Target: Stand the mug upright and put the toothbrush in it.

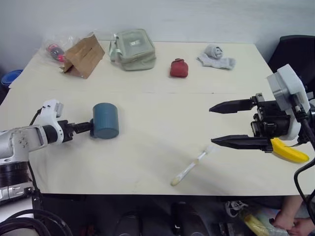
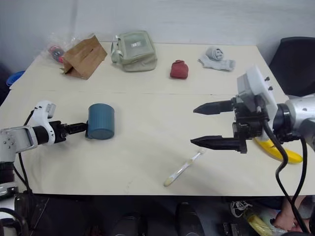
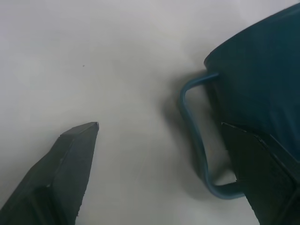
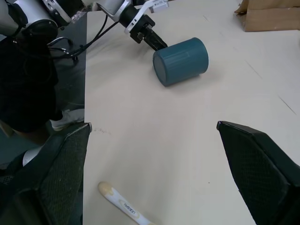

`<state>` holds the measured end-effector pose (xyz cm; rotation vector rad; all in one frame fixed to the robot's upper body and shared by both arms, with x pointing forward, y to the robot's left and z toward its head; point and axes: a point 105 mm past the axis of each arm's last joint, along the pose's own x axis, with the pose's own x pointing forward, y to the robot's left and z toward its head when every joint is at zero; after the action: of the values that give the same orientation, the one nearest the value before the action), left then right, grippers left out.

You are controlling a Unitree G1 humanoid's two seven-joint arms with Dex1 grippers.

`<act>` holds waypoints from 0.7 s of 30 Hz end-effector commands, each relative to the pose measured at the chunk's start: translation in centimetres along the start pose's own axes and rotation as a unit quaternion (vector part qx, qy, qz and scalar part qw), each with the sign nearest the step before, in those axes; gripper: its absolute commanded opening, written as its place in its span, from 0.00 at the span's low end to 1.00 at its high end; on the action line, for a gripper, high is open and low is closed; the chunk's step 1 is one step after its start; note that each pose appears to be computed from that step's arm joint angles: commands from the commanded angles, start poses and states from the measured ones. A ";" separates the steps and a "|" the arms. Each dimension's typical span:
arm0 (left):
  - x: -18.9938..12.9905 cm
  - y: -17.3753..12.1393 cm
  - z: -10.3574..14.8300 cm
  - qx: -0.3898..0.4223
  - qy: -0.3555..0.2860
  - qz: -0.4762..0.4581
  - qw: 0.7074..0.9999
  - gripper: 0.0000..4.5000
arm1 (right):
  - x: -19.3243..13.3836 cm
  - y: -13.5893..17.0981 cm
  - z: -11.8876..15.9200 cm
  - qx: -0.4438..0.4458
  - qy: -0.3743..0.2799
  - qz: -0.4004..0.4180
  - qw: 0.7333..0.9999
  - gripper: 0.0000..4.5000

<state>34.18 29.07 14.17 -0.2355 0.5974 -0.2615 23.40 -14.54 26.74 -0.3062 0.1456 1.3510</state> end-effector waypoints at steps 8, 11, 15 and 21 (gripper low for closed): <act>2.3 0.3 -3.6 0.037 0.099 -0.003 0.994 0.19 | -0.9 0.7 0.9 -0.018 -0.008 -0.026 0.999 1.00; 2.6 -0.3 -3.5 0.034 0.101 -0.014 0.994 0.00 | -0.9 0.8 0.5 -0.018 -0.004 -0.035 0.999 1.00; 2.9 -0.2 -2.3 0.035 0.070 -0.003 0.997 0.00 | -1.0 0.3 0.0 -0.021 0.004 -0.051 0.998 1.00; 2.5 -2.7 1.3 0.026 -0.038 -0.039 0.998 0.00 | -1.7 -0.6 -2.5 -0.009 0.041 -0.097 0.994 1.00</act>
<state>36.12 26.29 13.30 -0.2336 0.5758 -0.3440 23.72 -16.48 24.22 -0.3250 0.2003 1.1956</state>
